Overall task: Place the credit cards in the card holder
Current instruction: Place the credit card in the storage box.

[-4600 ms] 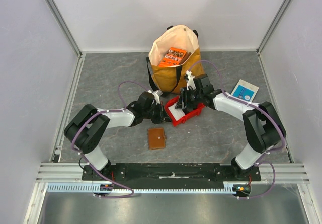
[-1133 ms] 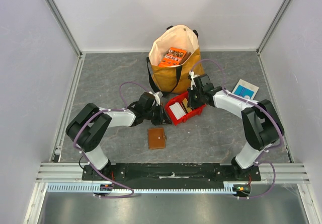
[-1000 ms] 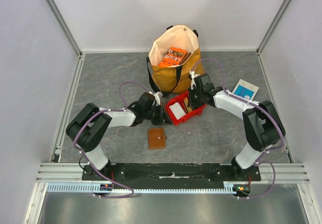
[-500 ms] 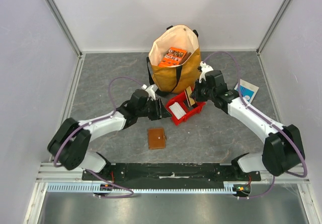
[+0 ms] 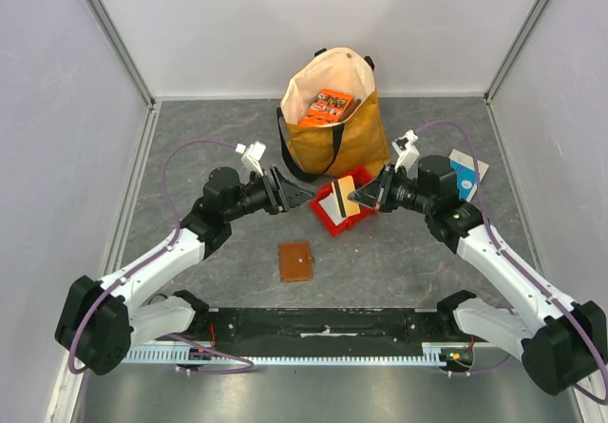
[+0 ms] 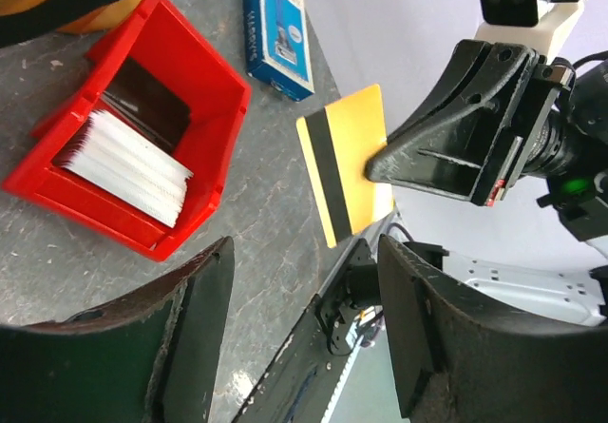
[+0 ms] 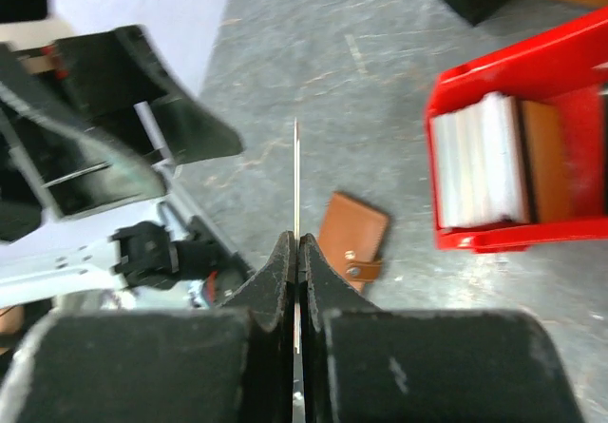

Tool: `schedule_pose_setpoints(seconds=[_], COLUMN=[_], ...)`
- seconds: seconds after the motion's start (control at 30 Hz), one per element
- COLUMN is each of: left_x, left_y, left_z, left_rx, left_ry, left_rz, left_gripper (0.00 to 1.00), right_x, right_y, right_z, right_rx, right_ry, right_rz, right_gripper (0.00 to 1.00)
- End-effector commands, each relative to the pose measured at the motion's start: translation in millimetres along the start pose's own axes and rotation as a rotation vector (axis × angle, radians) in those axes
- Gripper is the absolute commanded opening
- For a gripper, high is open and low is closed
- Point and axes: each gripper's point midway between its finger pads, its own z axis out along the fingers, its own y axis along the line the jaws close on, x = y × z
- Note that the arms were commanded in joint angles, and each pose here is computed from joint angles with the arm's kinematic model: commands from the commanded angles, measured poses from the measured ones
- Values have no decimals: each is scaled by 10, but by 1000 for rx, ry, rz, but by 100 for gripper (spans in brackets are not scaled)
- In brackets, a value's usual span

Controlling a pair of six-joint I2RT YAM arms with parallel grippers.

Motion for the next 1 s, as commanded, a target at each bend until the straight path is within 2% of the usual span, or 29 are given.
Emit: schedule_pose_setpoints(seconds=[0.0, 0.23, 0.6, 0.73, 0.9, 0.97], left_x=[8, 30, 86, 85, 94, 81], left_y=[-242, -484, -673, -710, -688, -666], left_z=[-32, -61, 18, 52, 95, 106], left_rx=[151, 314, 393, 422, 415, 400], left_ry=[34, 45, 97, 104, 108, 97], left_rz=[-26, -46, -44, -54, -55, -47], left_gripper=[68, 65, 57, 47, 17, 14], right_x=[36, 101, 170, 211, 290, 311], right_y=[507, 658, 744, 748, 731, 704], right_z=[-178, -313, -332, -336, -336, -330], right_rx=[-245, -333, -399, -411, -419, -405], right_ry=[22, 25, 73, 96, 139, 151], right_rz=[72, 105, 101, 91, 81, 70], right_gripper=[0, 0, 0, 0, 1, 1])
